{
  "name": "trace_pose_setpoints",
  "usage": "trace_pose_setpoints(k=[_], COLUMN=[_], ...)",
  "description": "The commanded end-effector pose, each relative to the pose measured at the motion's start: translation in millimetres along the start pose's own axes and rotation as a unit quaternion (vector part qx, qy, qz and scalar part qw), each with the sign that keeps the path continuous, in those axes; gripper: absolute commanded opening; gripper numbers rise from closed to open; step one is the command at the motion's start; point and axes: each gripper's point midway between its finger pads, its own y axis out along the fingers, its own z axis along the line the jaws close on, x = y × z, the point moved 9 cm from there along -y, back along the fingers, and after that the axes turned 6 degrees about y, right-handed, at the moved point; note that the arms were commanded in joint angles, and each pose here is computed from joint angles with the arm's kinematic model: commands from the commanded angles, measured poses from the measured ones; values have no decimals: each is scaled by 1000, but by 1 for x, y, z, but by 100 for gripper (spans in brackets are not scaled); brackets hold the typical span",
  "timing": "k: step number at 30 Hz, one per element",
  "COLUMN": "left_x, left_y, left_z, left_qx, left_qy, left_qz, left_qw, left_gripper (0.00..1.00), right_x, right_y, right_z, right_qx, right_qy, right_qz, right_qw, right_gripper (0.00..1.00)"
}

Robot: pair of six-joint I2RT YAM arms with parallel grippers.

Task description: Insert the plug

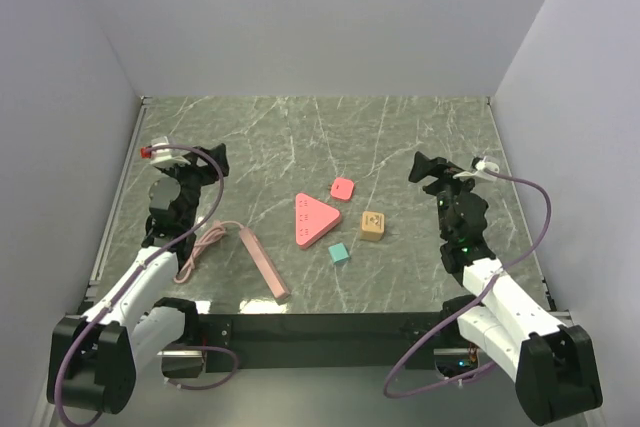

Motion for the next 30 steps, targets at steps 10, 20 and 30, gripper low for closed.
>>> trace_pose_setpoints(k=[10, 20, 30], left_x=[4, -3, -8], left_y=[4, 14, 18], left_z=[-1, 0, -4], left_qx=[21, 26, 13], left_qy=[-3, 7, 12], left_qz=[-9, 10, 26], left_qw=[1000, 1000, 1000], left_gripper=[99, 99, 99], right_x=[1, -85, -137], right_y=[51, 96, 97], right_z=[35, 75, 102], right_qx=[28, 14, 17], right_qy=[-35, -108, -127], right_qz=[88, 298, 379], right_qw=[995, 948, 916], right_gripper=[96, 95, 93])
